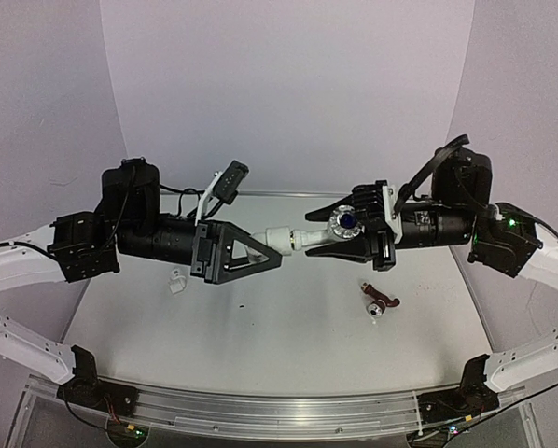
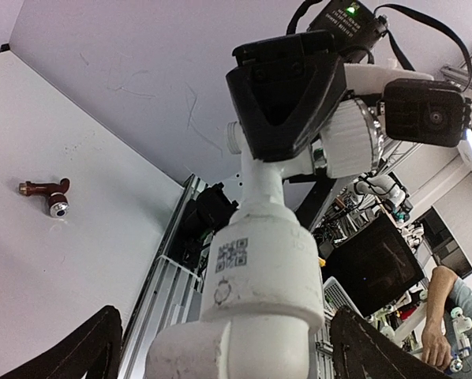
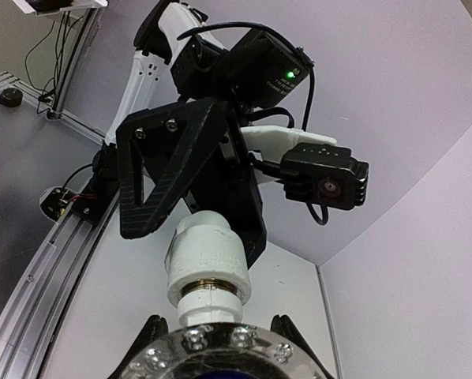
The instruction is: Install the water faucets
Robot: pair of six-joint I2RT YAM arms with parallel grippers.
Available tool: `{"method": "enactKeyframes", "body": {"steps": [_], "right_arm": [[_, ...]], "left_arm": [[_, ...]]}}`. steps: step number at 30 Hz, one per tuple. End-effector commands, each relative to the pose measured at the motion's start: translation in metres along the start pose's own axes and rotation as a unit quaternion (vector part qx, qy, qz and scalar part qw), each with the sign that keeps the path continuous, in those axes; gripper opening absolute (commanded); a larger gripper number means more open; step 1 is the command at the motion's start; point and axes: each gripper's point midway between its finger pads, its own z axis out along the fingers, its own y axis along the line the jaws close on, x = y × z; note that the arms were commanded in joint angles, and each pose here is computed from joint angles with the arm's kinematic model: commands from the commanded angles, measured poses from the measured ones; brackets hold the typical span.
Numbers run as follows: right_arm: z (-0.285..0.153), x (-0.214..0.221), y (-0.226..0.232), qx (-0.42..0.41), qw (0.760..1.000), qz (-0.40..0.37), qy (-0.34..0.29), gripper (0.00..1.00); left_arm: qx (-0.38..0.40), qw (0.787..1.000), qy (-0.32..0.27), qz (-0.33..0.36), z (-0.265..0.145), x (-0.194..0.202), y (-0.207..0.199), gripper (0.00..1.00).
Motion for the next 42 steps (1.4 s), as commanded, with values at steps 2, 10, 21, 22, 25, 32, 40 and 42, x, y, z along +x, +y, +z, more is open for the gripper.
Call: {"method": "enactKeyframes", "body": {"steps": [2,10,21,22,25,32,40,42], "right_arm": [[-0.004,-0.022,-0.006,0.015,0.999,-0.009,-0.038,0.0],[-0.002,-0.021,-0.005,0.012,0.999,0.002,-0.037,0.0],[-0.003,-0.024,-0.005,0.008,0.999,0.015,-0.043,0.0],[-0.003,-0.024,-0.005,0.01,0.999,0.021,-0.043,0.0],[-0.004,-0.024,-0.007,0.013,0.999,0.032,-0.042,0.0],[-0.005,-0.026,-0.014,0.025,0.994,0.1,-0.042,0.41],[-0.004,-0.018,-0.012,0.027,0.983,0.181,-0.033,0.66],[-0.004,-0.014,-0.008,0.025,0.982,0.185,-0.03,0.69]], "left_arm": [[0.064,0.997,-0.047,0.02,-0.002,-0.027,-0.029,0.88],[0.089,0.995,-0.039,0.016,0.004,-0.025,-0.034,0.68],[0.099,0.994,-0.032,0.022,0.006,-0.022,-0.035,0.44],[0.102,0.994,-0.03,0.024,0.006,-0.021,-0.035,0.42],[0.108,0.993,-0.032,0.029,0.005,-0.021,-0.038,0.37],[0.114,0.991,-0.048,0.049,-0.002,-0.022,-0.042,0.17],[0.128,0.989,-0.053,0.055,-0.005,-0.023,-0.048,0.0],[0.13,0.988,-0.054,0.056,-0.006,-0.024,-0.049,0.0]]}}
